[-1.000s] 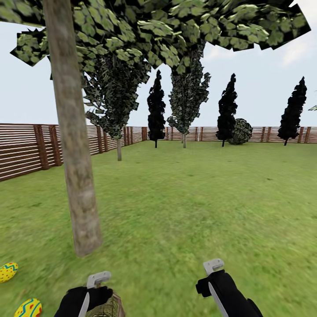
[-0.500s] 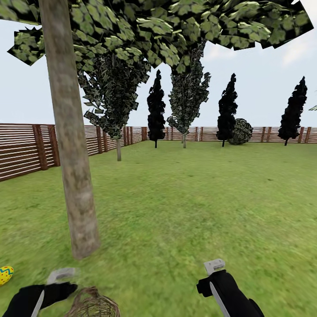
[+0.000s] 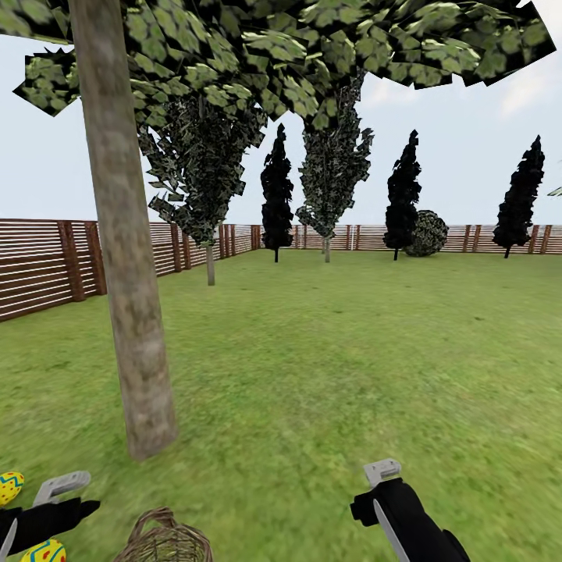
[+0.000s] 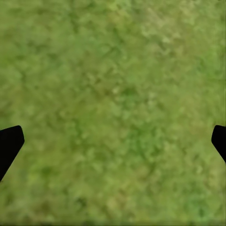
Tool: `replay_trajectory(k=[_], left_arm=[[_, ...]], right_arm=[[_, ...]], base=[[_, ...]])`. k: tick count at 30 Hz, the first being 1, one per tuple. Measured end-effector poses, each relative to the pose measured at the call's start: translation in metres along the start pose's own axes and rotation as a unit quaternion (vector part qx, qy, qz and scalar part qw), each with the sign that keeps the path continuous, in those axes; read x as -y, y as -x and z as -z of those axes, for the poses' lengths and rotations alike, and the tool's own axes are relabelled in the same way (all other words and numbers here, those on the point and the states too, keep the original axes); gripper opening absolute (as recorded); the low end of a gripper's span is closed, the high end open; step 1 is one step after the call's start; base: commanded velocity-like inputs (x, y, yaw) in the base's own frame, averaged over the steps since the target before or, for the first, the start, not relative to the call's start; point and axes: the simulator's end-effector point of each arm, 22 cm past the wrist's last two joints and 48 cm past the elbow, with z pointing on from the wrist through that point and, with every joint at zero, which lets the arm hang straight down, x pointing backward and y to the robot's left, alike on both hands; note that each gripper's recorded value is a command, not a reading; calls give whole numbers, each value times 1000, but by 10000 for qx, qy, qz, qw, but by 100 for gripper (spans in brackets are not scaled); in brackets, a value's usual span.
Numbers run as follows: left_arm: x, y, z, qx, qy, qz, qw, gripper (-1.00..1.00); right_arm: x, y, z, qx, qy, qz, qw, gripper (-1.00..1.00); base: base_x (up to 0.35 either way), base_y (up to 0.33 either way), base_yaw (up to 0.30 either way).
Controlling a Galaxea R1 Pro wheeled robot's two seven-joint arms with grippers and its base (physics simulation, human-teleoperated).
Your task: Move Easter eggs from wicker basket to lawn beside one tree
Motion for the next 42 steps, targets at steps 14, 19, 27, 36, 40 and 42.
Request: replay_trajectory(k=[14, 19, 27, 36, 40, 42], left_arm=[[8, -5, -4, -54, -44, -19, 10000, 100], [8, -6, -4, -60, -45, -21, 10000, 100], [11, -6, -4, -62, -71, -14, 10000, 100], [10, -6, -3, -55, -73, 24, 10000, 100], [11, -6, -4, -59, -79, 21, 9999, 100], [11, -7, -4, -62, -81, 21, 9999, 100]], right_arm=[[8, -2, -1, -13, -65, 8, 10000, 100], [9, -2, -1, -16, -67, 9, 10000, 100], [8, -1, -1, -11, -63, 9, 10000, 100], [7, -2, -1, -11, -45, 2, 10000, 100], [7, -2, -1, -10, -45, 2, 10000, 100], [7, -2, -1, -10, -49, 6, 10000, 100]], base=[[-136, -127, 0], [-249, -248, 0], [-161, -233, 0], [68, -13, 0], [312, 0, 0], [331, 0, 0]])
